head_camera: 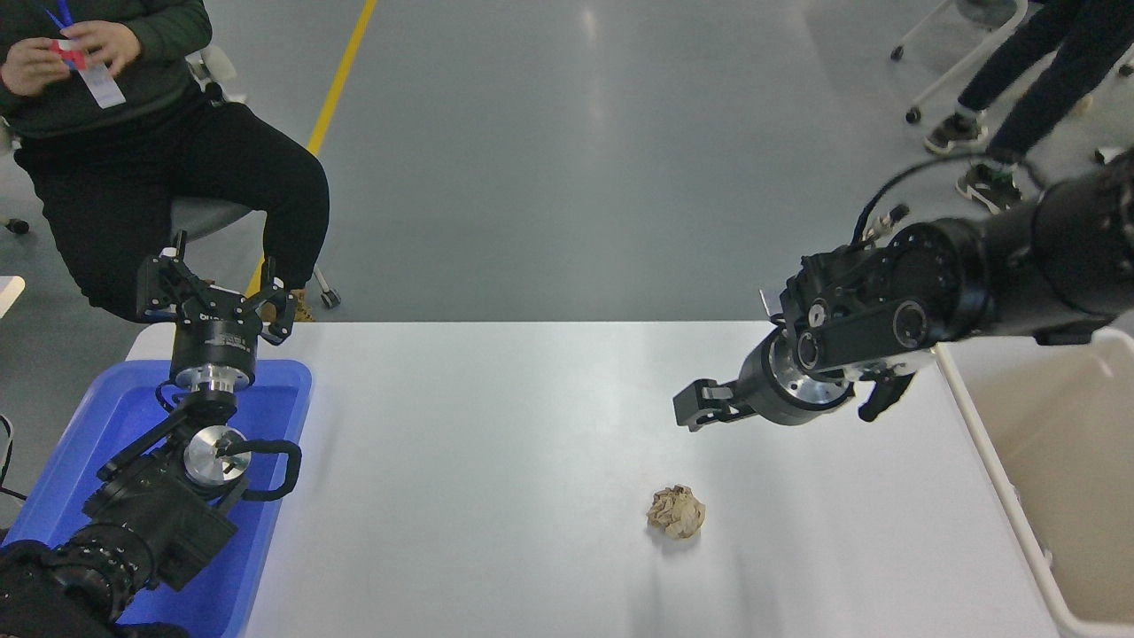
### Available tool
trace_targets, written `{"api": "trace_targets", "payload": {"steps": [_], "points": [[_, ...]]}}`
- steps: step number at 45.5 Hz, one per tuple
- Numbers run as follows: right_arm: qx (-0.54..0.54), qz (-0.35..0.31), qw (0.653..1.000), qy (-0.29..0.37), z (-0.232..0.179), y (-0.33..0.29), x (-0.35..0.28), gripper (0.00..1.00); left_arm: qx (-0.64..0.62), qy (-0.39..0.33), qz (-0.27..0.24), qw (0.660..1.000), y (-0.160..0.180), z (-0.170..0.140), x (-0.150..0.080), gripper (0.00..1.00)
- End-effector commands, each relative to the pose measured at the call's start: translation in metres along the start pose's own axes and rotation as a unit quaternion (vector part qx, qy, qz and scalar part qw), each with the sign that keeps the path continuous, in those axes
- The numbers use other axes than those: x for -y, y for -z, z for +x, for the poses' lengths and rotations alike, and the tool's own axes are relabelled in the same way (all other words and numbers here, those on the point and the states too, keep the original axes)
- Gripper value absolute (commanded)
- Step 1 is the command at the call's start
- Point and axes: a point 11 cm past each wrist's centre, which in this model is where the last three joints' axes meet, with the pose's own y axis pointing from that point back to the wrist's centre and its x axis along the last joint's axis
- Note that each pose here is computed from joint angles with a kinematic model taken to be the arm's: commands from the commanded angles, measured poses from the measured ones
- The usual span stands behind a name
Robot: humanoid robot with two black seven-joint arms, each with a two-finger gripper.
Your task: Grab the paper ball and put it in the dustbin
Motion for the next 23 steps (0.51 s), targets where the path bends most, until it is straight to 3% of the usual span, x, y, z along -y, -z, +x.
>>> {"api": "trace_targets", "payload": {"steps": [1, 23], "points": [[0.031, 0.009, 0.999, -0.036, -0.014, -0.003, 0.039, 1.00, 0.000, 0.000, 0.000, 1.000, 0.000, 0.000, 0.000, 0.99], [0.076, 0.006, 0.995, -0.066, -0.036, -0.016, 0.076, 1.00, 0.000, 0.000, 0.000, 1.000, 0.000, 0.000, 0.000, 0.99]]}}
